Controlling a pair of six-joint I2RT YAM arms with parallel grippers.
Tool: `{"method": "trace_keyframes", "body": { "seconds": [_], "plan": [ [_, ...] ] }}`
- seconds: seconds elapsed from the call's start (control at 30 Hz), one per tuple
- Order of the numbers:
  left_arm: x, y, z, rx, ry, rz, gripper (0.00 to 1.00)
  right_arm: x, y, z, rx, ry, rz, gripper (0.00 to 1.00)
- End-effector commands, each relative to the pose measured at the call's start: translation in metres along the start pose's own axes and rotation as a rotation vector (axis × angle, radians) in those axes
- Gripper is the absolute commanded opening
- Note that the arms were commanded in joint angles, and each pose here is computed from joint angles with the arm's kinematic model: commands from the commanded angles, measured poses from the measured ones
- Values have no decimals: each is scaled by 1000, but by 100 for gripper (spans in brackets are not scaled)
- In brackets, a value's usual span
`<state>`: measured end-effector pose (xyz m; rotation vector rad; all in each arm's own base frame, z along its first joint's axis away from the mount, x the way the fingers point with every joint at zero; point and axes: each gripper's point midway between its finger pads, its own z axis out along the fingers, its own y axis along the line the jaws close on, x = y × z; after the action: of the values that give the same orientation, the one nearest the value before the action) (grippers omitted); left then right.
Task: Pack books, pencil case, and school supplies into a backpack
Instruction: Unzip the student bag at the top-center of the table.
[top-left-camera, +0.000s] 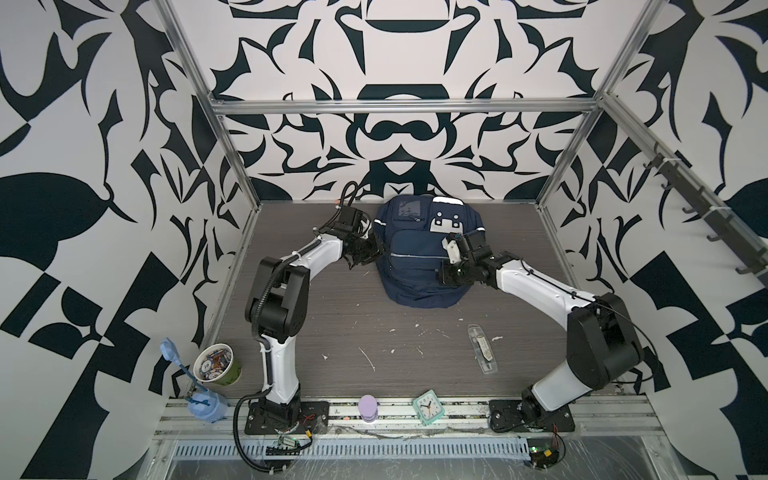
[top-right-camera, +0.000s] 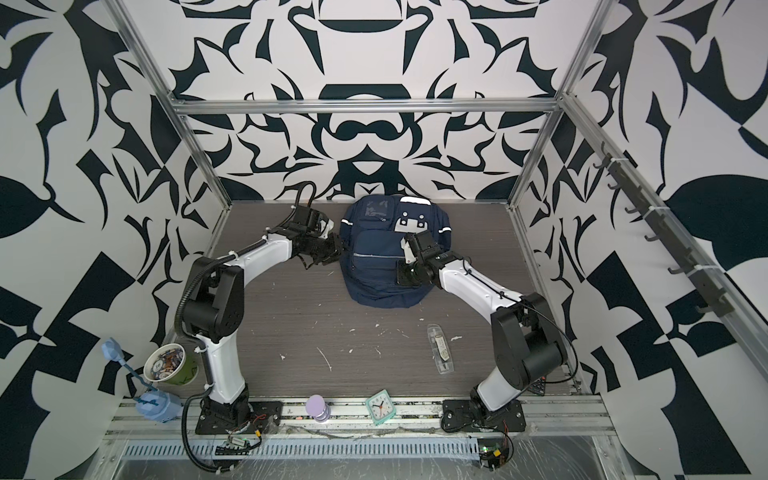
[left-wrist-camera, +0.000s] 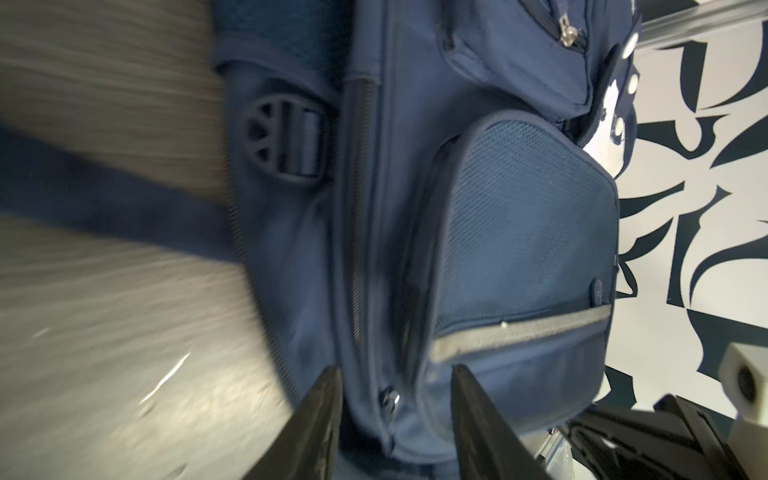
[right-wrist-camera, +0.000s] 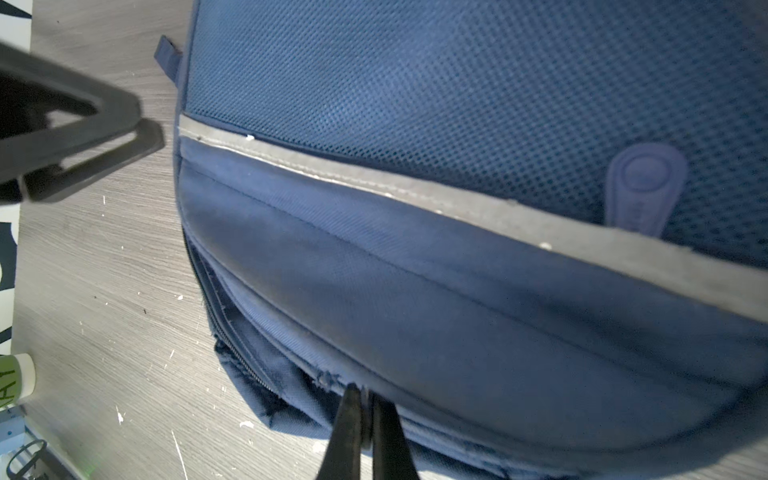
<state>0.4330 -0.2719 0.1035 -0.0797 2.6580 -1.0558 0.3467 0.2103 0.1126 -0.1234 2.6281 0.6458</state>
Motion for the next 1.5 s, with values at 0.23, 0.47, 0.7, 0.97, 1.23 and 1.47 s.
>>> {"method": "trace_keyframes", "body": {
  "seconds": [0.23, 0.47, 0.7, 0.97, 1.23, 1.47],
  "plan": [
    [7, -12, 25, 40, 67, 23, 41, 8, 20, 11, -49, 32, -33, 0],
    [9, -24, 23, 63, 64, 26, 19, 5, 62, 32, -90, 63, -97, 0],
    [7, -33, 17, 82, 49, 24, 15, -3, 116, 63, -135, 87, -167, 0],
    [2, -8, -1, 78, -9, -55, 8, -22, 114, 74, -120, 63, -140, 0],
    [20, 34, -22, 53, -89, -160, 8, -33, 101, 77, -110, 61, -129, 0],
    [58, 70, -33, 33, -190, -291, 12, -33, 108, 85, -139, 88, -146, 0]
  ]
}}
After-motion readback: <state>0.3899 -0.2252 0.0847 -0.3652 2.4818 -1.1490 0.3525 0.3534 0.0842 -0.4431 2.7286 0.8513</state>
